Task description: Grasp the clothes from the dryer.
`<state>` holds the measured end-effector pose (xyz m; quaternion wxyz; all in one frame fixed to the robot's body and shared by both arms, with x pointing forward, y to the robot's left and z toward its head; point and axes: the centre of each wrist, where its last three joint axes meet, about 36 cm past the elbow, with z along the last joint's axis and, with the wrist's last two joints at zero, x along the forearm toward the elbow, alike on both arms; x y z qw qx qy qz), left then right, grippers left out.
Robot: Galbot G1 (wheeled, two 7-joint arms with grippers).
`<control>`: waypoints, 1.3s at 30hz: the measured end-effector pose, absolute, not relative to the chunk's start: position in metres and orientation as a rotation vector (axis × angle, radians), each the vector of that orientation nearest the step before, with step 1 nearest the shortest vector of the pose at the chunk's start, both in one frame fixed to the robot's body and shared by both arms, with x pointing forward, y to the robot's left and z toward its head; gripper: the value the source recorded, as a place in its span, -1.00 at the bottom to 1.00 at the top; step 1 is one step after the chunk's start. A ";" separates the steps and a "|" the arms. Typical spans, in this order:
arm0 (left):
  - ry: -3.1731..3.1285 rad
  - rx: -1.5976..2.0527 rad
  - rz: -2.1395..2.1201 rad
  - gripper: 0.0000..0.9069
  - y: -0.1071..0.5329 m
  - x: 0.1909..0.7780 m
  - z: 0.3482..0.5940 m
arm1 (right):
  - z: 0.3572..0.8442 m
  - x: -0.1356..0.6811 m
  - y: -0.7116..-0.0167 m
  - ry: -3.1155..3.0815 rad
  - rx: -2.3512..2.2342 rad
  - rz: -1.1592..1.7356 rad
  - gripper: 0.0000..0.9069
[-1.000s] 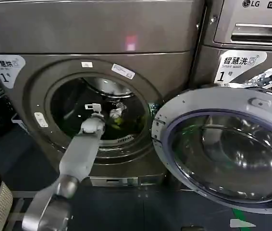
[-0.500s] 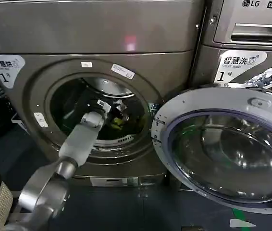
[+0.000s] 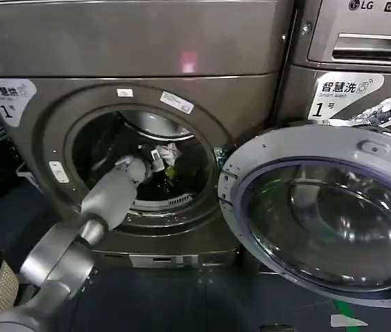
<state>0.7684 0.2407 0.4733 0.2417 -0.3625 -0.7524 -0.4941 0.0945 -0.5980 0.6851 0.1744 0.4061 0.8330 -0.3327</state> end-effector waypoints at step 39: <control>-1.884 -1.027 -1.441 -1.00 0.230 0.765 0.452 | 0.677 0.094 -0.599 2.365 1.162 -0.954 1.00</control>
